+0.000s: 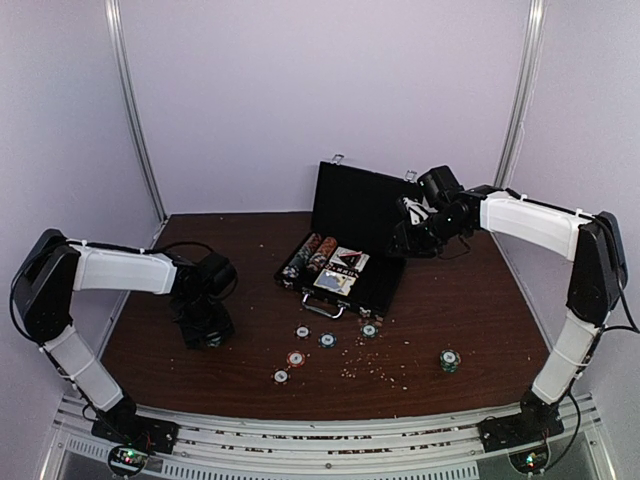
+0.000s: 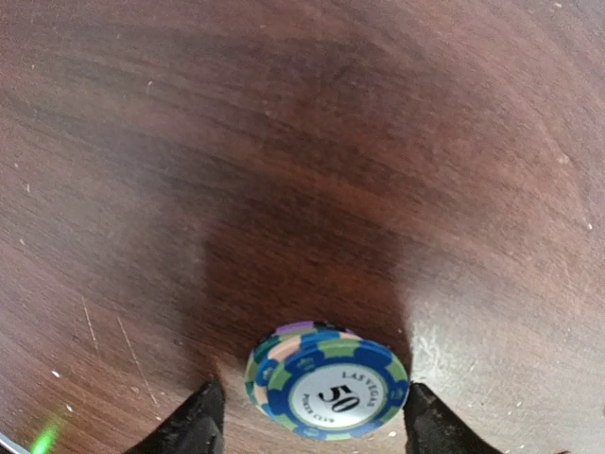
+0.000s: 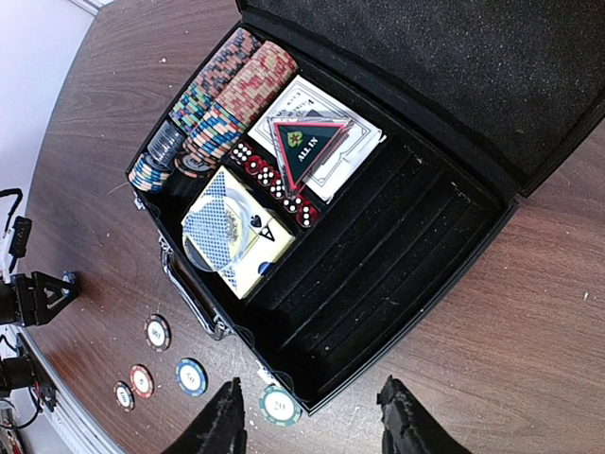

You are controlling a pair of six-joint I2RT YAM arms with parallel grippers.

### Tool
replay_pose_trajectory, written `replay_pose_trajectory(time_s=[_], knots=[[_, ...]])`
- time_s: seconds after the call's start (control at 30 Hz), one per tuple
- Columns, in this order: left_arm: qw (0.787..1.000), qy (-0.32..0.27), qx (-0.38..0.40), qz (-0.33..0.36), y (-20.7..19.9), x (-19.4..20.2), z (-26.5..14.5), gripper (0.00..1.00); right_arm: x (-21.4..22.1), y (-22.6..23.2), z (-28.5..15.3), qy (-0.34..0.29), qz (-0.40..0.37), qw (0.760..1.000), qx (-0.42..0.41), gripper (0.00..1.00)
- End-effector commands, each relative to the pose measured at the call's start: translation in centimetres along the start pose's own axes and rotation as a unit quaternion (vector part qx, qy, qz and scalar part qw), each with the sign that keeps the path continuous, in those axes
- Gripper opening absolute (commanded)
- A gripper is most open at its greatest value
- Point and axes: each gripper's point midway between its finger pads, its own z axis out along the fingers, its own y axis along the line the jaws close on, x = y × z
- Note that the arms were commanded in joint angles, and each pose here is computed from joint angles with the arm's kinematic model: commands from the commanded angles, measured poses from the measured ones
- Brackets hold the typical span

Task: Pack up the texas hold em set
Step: Pick up the pile of poker chips from the center of the board.

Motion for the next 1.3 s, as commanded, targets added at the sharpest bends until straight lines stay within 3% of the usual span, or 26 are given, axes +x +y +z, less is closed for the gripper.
replay_pose_trajectory(time_s=[0.0, 0.27, 0.33, 0.5, 0.63, 1.0, 1.27], knots=[[1.000, 0.007, 0.004, -0.028, 0.0, 0.0, 0.5, 0.63, -0.7, 1.0, -0.8, -0.015, -0.007, 1.000, -0.015, 0.49], [0.999, 0.016, -0.011, -0.031, 1.8, 1.1, 1.2, 0.44, -0.5, 1.2, -0.7, -0.011, -0.009, 1.000, -0.022, 0.49], [0.999, 0.013, -0.012, -0.031, 2.0, 1.1, 1.1, 0.43, -0.4, 1.2, -0.7, -0.011, -0.009, 1.000, -0.023, 0.49], [1.000, 0.012, -0.010, -0.026, 2.0, 0.9, 1.5, 0.57, -0.4, 1.3, -0.7, -0.010, -0.009, 1.000, -0.026, 0.49], [1.000, 0.013, -0.019, -0.016, 2.2, 0.8, 1.9, 0.58, -0.4, 1.5, -0.6, -0.009, -0.009, 1.000, -0.028, 0.49], [0.998, 0.027, -0.051, -0.013, 4.1, 1.3, 2.9, 0.47, -0.7, 2.0, -0.8, -0.015, -0.011, 0.999, -0.032, 0.49], [0.997, 0.038, -0.074, 0.008, 5.4, 1.7, 3.7, 0.33, -0.7, 2.3, -0.8, -0.016, -0.013, 0.999, -0.035, 0.49]])
